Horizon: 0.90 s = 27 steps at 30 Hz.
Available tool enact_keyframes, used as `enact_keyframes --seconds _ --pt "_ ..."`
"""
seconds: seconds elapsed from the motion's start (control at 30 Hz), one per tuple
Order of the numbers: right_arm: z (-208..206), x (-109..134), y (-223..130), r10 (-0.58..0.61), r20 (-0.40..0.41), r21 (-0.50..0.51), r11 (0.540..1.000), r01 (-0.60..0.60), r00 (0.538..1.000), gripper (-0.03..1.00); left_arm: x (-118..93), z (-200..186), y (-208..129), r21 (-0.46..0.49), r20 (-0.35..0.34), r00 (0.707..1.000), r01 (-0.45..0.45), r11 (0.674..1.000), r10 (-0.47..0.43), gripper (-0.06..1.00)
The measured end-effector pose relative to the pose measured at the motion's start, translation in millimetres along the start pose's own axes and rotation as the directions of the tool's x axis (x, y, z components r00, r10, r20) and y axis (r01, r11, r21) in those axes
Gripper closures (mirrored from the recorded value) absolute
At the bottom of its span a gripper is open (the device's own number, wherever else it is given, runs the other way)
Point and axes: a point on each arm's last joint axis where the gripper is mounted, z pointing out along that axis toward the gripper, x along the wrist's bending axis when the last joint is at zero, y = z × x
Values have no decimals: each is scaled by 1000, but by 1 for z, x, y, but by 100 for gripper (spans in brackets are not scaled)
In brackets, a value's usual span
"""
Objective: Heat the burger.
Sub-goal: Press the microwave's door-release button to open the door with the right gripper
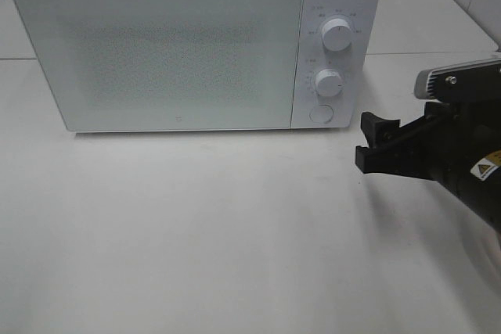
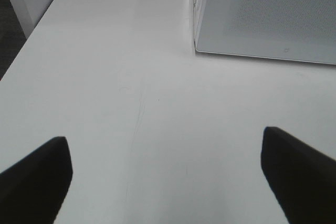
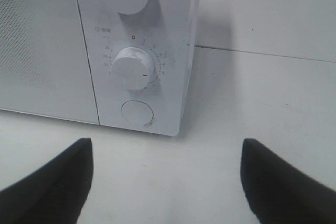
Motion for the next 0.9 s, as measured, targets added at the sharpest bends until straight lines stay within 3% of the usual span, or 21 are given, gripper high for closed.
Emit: enact_keyframes --seconds 0.37,0.73,0.87,0.9 --pt "2 36 -25 0 59 32 999 -2 998 22 0 0 0 0 0 1000 0 1000 0 5" --pt "4 39 -28 14 66 33 999 -16 998 22 0 0 0 0 0 1000 0 1000 0 5" --pt "4 39 -28 177 70 21 984 -179 982 24 0 0 0 0 0 1000 0 1000 0 5" --pt "4 39 -28 276 72 14 961 -278 958 26 0 0 0 0 0 1000 0 1000 0 5"
